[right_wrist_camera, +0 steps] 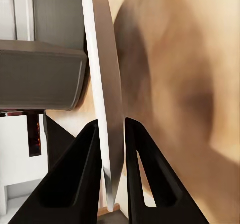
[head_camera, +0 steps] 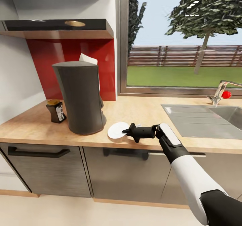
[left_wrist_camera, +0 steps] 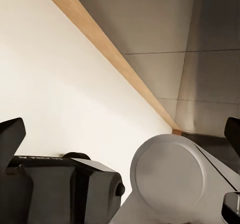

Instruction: Set up a coffee station on the kitchen countertop: keep the coffee maker on the countertop, move the bottle of coffee from the kitchen shelf to the counter next to the coffee maker, place a paper coffee filter on top of the coffee maker, put the saucer next to the coffee maker with the coffee cup on the saucer, and place the electric kettle next to the coffee maker.

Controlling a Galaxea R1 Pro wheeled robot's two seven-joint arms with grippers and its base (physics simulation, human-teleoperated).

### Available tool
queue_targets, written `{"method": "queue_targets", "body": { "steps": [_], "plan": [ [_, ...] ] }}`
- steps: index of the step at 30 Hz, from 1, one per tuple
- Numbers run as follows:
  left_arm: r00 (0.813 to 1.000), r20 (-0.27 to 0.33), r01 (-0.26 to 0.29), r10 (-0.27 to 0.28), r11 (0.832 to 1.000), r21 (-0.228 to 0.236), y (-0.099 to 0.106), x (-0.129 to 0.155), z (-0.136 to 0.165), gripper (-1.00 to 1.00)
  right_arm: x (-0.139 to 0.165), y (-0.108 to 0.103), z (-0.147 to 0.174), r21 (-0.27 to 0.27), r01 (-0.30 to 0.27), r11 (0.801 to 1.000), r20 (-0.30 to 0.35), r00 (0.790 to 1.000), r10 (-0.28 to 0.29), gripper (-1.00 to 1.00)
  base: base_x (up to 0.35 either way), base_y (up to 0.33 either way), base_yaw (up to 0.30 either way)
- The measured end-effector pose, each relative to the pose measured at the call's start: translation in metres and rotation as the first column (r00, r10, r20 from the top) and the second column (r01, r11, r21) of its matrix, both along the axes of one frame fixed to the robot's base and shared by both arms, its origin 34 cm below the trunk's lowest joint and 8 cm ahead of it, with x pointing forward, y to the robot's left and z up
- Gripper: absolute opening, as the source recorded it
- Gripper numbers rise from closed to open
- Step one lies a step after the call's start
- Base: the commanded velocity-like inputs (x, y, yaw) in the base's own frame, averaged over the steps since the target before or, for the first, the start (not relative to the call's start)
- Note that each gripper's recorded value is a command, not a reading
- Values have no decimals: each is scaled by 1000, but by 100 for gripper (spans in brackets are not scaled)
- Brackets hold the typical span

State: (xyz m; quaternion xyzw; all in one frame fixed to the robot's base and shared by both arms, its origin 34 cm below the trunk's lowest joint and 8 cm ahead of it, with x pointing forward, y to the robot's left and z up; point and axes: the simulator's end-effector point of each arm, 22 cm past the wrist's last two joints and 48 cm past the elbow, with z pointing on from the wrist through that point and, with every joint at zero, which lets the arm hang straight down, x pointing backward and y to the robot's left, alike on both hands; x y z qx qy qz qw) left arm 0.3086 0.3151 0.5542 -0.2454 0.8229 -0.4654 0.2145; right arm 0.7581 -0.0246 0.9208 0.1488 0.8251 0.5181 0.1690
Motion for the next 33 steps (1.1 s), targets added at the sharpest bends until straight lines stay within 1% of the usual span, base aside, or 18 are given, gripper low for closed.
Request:
{"method": "queue_targets", "body": {
  "steps": [11, 18, 33],
  "plan": [
    [1000, 1, 0, 0, 1000, -1, 0, 0, 0, 100, -1, 2, 0, -1, -3, 1000, -1, 1000, 3, -100, 28, 24, 0],
    [1000, 1, 0, 0, 1000, 0, 0, 0, 0, 100, -2, 1, -6, -25, -2, 1000, -14, 1000, 1, -100, 50, 39, 0],
    [1000, -2, 1, -1, 1000, -1, -1, -1, 0, 100, -1, 0, -7, -25, 0, 1000, -17, 1000, -1, -100, 1, 1, 0]
  ]
}}
